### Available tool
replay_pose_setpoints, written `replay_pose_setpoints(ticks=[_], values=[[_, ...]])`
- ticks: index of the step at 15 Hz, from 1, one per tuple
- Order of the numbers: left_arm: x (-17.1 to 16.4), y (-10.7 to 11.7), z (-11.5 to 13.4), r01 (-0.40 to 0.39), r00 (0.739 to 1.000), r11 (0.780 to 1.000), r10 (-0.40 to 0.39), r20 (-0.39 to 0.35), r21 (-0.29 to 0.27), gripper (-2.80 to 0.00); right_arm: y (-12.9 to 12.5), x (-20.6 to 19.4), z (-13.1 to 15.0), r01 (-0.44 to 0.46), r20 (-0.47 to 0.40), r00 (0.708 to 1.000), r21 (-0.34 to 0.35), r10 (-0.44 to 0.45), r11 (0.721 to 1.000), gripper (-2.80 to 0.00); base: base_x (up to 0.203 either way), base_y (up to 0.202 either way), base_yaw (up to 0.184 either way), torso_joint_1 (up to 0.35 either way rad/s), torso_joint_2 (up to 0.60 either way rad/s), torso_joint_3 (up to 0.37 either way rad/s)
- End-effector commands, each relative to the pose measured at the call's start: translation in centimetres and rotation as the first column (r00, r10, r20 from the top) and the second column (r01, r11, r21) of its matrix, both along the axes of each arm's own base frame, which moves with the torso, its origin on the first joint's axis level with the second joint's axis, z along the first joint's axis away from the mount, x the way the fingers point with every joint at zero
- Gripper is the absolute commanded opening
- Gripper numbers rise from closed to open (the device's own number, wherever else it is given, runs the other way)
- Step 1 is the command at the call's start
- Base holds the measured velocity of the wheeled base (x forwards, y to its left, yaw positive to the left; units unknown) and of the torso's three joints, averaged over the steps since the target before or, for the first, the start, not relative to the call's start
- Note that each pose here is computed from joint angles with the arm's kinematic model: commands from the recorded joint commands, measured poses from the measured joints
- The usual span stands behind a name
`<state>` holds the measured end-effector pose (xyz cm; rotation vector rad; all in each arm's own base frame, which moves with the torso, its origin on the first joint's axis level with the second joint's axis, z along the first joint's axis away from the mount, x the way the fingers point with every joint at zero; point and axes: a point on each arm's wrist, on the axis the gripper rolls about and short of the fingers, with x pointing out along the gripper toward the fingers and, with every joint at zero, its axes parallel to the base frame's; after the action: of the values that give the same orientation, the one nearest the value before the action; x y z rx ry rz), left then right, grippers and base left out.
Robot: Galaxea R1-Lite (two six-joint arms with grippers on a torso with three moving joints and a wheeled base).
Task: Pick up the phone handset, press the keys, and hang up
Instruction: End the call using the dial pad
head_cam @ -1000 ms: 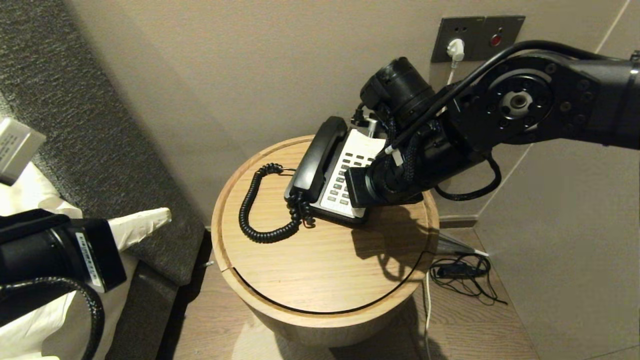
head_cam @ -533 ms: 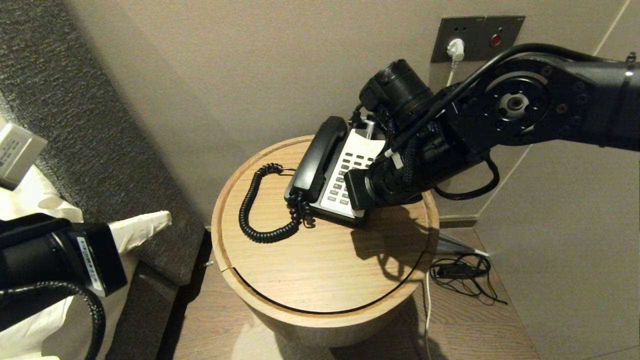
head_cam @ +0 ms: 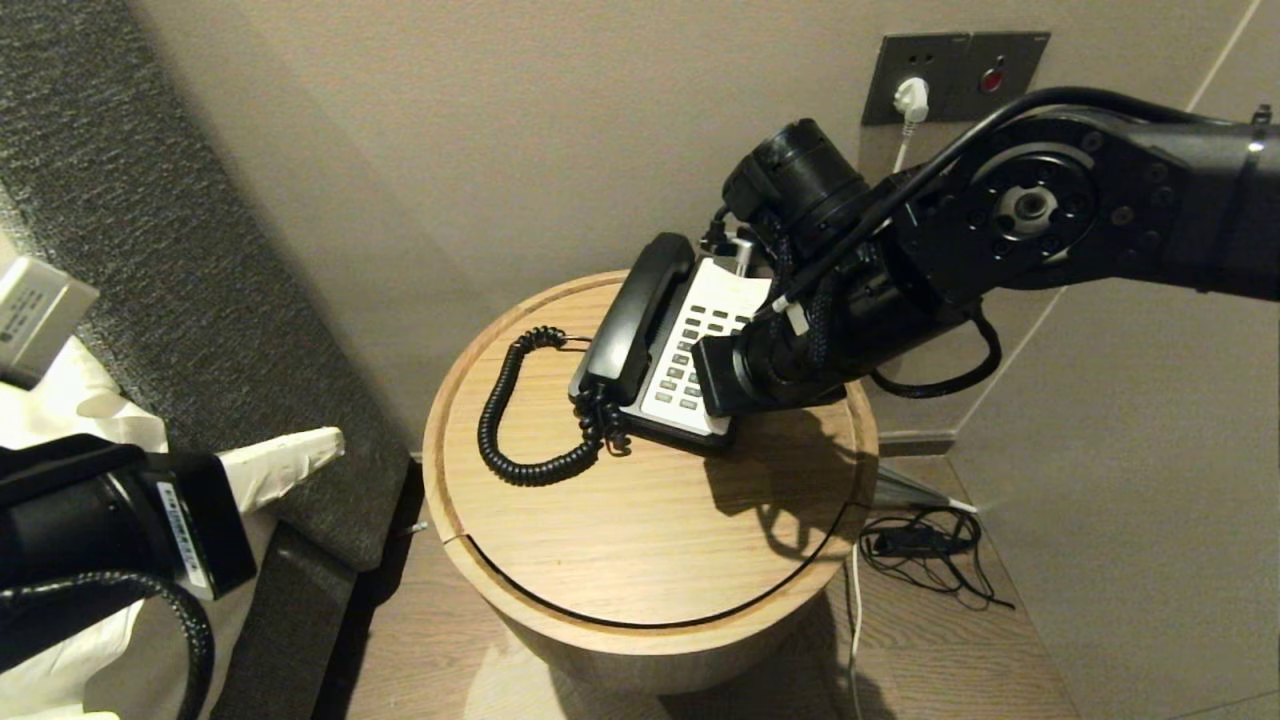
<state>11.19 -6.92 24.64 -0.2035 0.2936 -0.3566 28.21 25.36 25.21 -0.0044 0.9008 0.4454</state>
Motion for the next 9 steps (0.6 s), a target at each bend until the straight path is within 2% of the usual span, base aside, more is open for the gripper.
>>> replay_pose_setpoints(ticks=[1, 5, 9], values=[[0.0, 0.0, 0.0, -0.002, 1.000, 1.000, 0.002, -0.001, -0.001, -2.80, -0.2, -0.5, 0.7, -0.004, 0.014, 1.000, 0.013, 0.004, 1.000, -2.80, 0.000, 0.000, 0.000, 0.000, 0.00, 0.000], [0.0, 0.0, 0.0, -0.002, 1.000, 1.000, 0.002, 0.001, -0.003, -2.80, -0.4, -0.6, 1.0, -0.002, 0.019, 1.000, 0.017, 0.002, 1.000, -2.80, 0.000, 0.000, 0.000, 0.000, 0.00, 0.000], [-0.2, 0.1, 0.4, -0.002, 1.000, 1.000, 0.002, 0.017, -0.006, -2.80, -1.9, -2.2, 3.5, 0.013, 0.049, 0.999, 0.062, -0.016, 0.998, -2.80, 0.000, 0.000, 0.000, 0.000, 0.00, 0.000]])
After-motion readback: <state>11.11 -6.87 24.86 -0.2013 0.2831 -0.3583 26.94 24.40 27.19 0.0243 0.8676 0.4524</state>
